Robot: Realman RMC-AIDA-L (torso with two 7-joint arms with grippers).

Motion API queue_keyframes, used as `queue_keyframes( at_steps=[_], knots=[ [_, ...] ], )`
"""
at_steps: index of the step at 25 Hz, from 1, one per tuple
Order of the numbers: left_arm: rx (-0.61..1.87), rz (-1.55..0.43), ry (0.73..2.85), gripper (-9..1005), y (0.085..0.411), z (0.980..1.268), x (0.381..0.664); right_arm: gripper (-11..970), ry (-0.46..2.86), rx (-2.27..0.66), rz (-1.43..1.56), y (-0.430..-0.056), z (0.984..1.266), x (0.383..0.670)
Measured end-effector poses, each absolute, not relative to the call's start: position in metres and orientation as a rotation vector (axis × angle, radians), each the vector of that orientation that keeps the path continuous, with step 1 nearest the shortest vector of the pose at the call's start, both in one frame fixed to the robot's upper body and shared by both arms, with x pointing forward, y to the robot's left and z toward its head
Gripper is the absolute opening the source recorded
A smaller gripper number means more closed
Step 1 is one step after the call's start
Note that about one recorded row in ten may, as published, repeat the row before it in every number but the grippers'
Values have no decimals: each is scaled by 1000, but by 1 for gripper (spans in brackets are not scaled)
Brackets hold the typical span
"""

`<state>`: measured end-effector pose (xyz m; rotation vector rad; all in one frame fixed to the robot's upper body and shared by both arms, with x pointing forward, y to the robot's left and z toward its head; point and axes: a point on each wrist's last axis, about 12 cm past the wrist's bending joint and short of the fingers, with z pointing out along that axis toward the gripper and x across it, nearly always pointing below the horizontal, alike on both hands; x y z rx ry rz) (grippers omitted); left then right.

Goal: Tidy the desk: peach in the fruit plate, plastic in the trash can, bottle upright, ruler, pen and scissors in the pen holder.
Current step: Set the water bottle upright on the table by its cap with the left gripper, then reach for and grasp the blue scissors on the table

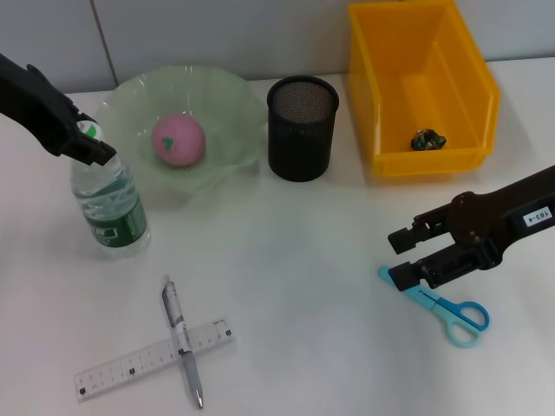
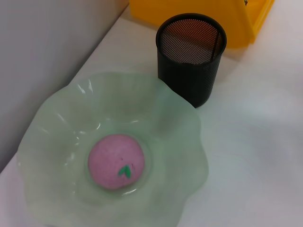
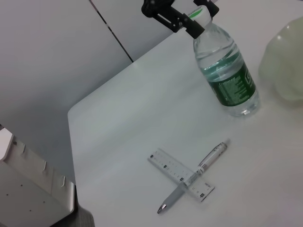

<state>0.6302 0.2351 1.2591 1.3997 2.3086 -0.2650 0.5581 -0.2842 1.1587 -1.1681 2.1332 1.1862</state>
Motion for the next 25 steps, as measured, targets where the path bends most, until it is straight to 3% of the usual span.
queue_keyframes(
  at_steps=[8,13,25],
  knots=[
    [1397,-262,2306,541,232,1262,630,747,2133,-1172,1191,-285,1159,557],
    [1395,-254,2297,797,233,1265,628,747,2134,-1171,1193,-285,1158,556],
    [1343,-283,2211,809,237,1278,624,747,2130,-1169,1194,-286,1157,556]
  ],
)
